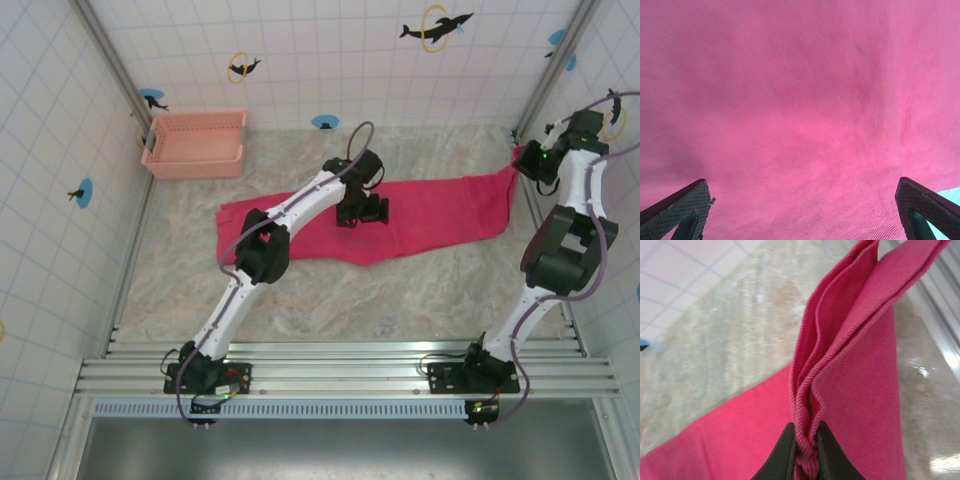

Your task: Roll up the long pants

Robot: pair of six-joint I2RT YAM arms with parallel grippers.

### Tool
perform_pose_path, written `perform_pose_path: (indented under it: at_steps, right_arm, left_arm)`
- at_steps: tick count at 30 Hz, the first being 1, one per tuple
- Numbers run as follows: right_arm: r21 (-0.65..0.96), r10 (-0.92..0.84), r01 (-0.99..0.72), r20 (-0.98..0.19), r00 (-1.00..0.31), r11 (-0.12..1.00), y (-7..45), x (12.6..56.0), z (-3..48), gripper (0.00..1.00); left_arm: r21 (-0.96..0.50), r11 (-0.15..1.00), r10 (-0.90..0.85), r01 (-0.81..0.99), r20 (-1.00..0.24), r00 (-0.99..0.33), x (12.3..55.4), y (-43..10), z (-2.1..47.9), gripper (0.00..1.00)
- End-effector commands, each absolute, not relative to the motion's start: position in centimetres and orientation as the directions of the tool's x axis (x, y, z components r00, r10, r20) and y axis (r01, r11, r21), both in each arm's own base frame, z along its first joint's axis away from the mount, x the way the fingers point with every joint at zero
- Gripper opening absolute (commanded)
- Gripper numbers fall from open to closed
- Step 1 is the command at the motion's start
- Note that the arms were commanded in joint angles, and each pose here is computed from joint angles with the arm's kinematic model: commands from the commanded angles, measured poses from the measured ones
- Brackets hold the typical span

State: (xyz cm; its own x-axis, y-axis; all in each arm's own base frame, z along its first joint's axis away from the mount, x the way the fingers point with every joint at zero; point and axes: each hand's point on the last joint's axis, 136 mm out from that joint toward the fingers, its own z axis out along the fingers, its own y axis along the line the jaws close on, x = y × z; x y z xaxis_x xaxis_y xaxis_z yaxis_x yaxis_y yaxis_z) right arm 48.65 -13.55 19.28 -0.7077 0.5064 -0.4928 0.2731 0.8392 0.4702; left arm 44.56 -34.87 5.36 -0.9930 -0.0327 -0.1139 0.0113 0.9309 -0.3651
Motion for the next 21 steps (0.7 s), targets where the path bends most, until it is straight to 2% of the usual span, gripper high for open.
perform_pose_path:
  at_steps: [1, 2, 6, 8, 11, 14, 17, 21]
  right_arm:
    - [0.502, 0.394, 0.030, -0.639, -0.661, 0.865, -6.6, 48.6, 28.4, 0.00]
    - [0.506, 0.367, -0.018, -0.650, -0.666, 0.863, -4.4, 48.3, 29.3, 0.00]
    - [0.542, 0.265, -0.200, -0.659, -0.704, 0.816, 5.1, 46.7, 30.9, 0.00]
    - [0.555, 0.205, -0.289, -0.663, -0.720, 0.780, 10.5, 45.4, 31.5, 0.00]
    - [0.554, 0.133, -0.384, -0.679, -0.722, 0.738, 17.1, 43.4, 32.2, 0.00]
    - [0.572, 0.097, -0.457, -0.689, -0.718, 0.681, 22.9, 42.2, 32.7, 0.00]
    - [0.575, 0.033, -0.521, -0.691, -0.722, 0.631, 27.9, 40.9, 32.3, 0.00]
    - [0.582, -0.041, -0.596, -0.696, -0.717, 0.553, 34.2, 38.8, 32.0, 0.00]
  left_arm:
    - [-0.352, 0.934, -0.185, -0.070, -0.307, -0.934, 50.5, -25.6, 14.0, 0.97]
    - [-0.323, 0.941, -0.217, -0.100, -0.349, -0.912, 50.9, -22.4, 16.3, 0.97]
    - [-0.141, 0.964, -0.264, -0.224, -0.422, -0.867, 49.4, -11.2, 19.3, 0.97]
    - [-0.072, 0.955, -0.289, -0.287, -0.440, -0.850, 47.3, -6.3, 20.0, 0.98]
    - [-0.044, 0.920, -0.370, -0.389, -0.424, -0.827, 43.1, -0.8, 18.9, 0.97]
    - [-0.034, 0.872, -0.462, -0.489, -0.393, -0.795, 38.4, 3.3, 16.7, 0.97]
    - [-0.002, 0.844, -0.505, -0.536, -0.337, -0.795, 34.2, 5.1, 14.1, 0.97]
    - [0.025, 0.839, -0.515, -0.544, -0.285, -0.808, 31.8, 5.7, 11.9, 0.97]
